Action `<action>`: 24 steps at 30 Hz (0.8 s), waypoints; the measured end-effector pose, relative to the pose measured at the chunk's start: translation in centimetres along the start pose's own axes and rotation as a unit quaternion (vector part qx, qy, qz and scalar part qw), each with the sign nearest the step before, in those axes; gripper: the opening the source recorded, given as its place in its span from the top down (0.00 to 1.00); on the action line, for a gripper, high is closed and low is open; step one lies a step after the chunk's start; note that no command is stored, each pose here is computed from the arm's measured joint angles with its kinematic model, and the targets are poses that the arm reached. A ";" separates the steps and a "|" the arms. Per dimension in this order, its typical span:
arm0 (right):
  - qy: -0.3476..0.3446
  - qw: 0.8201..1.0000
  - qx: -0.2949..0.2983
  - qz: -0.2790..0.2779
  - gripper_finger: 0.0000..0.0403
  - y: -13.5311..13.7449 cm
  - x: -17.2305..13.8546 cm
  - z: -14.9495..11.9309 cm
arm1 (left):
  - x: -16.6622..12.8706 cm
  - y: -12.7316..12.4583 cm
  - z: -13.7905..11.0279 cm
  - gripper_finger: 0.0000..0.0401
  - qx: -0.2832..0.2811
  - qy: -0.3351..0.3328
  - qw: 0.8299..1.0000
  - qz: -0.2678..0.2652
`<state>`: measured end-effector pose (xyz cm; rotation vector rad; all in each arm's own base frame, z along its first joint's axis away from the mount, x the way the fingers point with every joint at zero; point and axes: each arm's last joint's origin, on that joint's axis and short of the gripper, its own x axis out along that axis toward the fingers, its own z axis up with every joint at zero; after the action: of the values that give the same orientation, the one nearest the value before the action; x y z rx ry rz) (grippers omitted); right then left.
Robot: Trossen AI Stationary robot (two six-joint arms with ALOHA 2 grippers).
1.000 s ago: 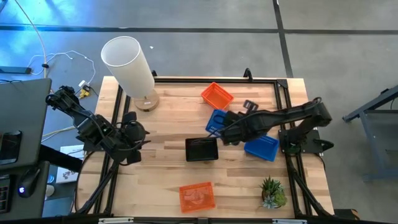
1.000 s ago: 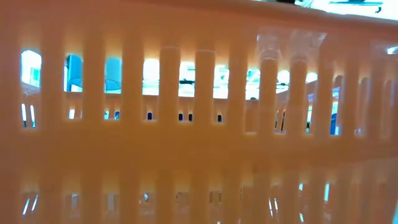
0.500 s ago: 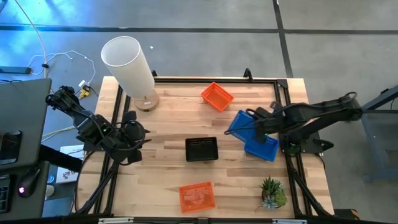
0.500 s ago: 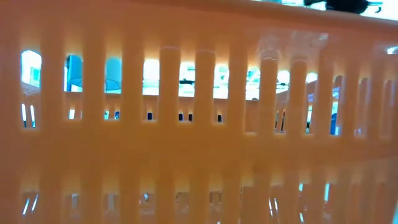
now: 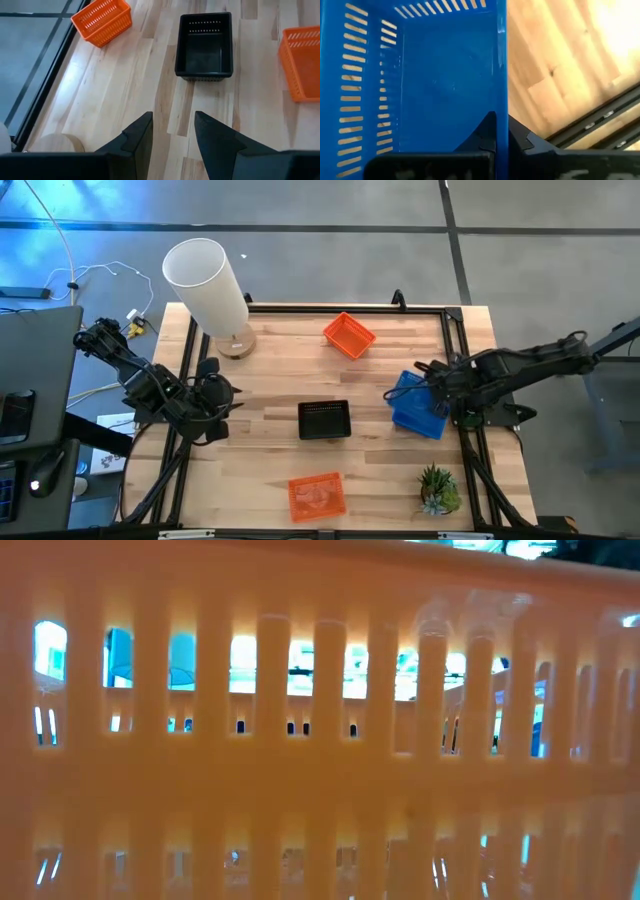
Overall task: Stack baskets by color
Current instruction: Stack the left blue bin on the right blue bin
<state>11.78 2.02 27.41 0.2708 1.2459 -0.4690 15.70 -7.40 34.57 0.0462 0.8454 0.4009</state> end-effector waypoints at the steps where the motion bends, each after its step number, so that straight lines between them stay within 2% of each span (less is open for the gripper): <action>1: 0.006 1.000 -0.001 0.002 1.00 0.0 0.4 -0.2 | 0.0 0.0 0.0 0.67 0.000 0.000 1.000 -0.001; 11: 0.050 0.999 -0.011 0.008 1.00 0.1 3.7 -1.7 | 0.0 0.0 0.0 0.67 0.000 0.001 1.000 -0.002; 24: 0.025 1.000 0.007 0.017 1.00 0.4 4.0 -1.4 | 0.0 0.0 0.0 0.67 -0.002 0.000 1.000 -0.002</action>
<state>11.79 2.20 23.17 0.3168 1.2843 -0.4448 15.71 -7.42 34.58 0.0416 0.8456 0.3986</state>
